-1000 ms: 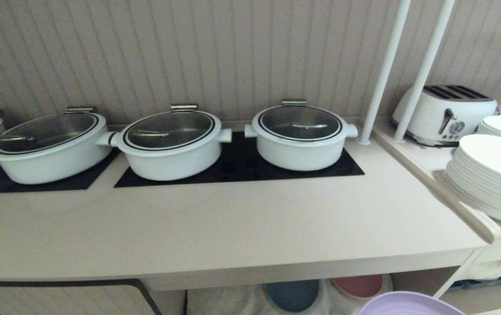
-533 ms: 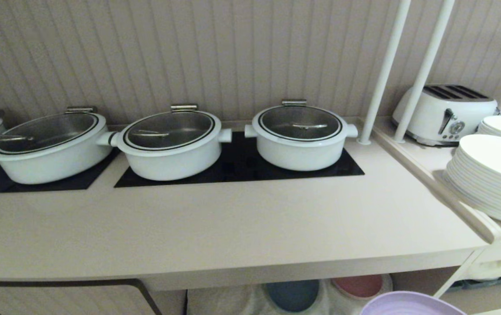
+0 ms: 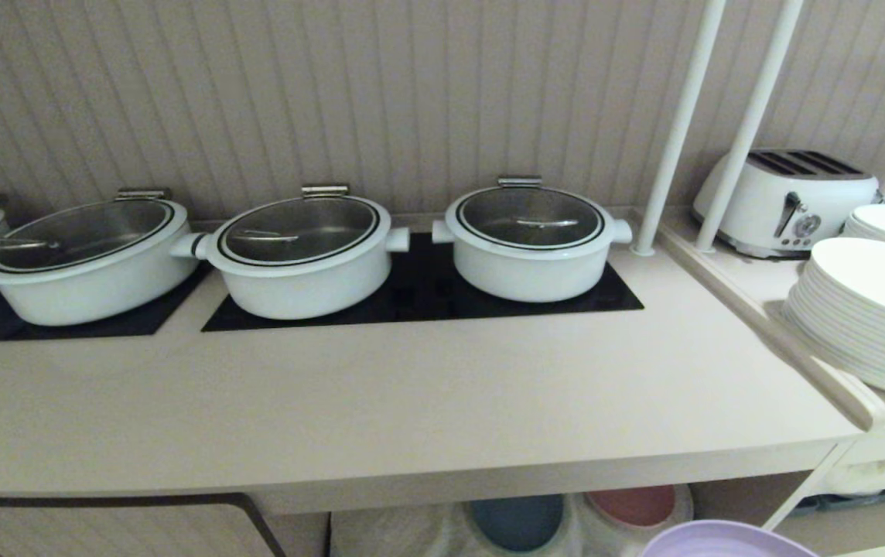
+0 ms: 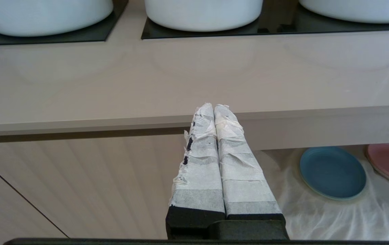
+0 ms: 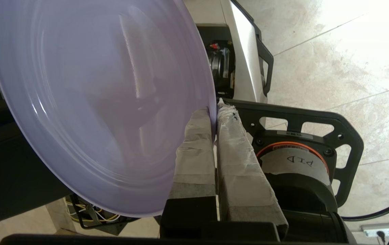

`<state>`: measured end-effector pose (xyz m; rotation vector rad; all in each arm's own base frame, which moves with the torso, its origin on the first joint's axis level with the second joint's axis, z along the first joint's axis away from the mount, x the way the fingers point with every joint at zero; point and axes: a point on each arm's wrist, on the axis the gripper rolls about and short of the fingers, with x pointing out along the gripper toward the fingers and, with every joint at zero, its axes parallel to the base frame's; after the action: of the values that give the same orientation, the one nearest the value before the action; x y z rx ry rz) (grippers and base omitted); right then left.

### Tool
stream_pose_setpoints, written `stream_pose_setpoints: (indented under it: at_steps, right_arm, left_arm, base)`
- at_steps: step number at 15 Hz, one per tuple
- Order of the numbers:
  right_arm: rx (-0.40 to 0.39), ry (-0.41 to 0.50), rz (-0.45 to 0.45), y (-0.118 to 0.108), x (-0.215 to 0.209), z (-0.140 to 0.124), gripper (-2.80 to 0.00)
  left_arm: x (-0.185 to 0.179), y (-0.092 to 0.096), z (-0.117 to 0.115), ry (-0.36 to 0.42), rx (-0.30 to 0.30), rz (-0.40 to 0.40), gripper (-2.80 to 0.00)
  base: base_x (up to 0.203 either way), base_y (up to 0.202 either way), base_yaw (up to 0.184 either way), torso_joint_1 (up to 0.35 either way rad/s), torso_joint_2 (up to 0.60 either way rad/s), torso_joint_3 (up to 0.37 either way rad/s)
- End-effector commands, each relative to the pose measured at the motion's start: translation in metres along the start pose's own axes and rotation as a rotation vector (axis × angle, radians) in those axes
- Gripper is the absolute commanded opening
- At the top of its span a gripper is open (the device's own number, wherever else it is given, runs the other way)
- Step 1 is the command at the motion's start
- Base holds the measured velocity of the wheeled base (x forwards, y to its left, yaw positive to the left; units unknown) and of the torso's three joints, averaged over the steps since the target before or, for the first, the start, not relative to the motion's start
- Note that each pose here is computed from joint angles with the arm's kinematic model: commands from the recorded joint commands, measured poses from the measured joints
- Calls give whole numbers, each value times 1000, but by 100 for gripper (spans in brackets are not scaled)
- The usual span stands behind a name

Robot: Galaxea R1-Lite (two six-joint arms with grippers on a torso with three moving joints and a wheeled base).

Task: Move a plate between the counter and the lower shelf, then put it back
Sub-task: Put the plate in the cupboard

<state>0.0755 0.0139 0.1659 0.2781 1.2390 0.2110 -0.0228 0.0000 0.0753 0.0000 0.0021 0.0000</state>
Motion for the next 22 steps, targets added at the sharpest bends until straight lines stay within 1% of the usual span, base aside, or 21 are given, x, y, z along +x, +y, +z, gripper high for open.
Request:
stream_pose_setpoints:
  at_steps: [1, 17, 22]
  right_arm:
    - [0, 10, 0, 0, 1, 1, -280]
    - [0, -4, 5, 2, -2, 5, -280]
    - [-2, -2, 20, 3, -3, 6, -280]
  left_arm:
    - [0, 0, 0, -1, 0, 0, -280]
    - [0, 0, 0, -1, -1, 0, -280]
    - [0, 0, 0, -1, 0, 0, -280]
  base:
    - [0, 0, 0, 0, 0, 0]
    - [0, 0, 0, 0, 0, 0]
    - [0, 0, 0, 0, 0, 0]
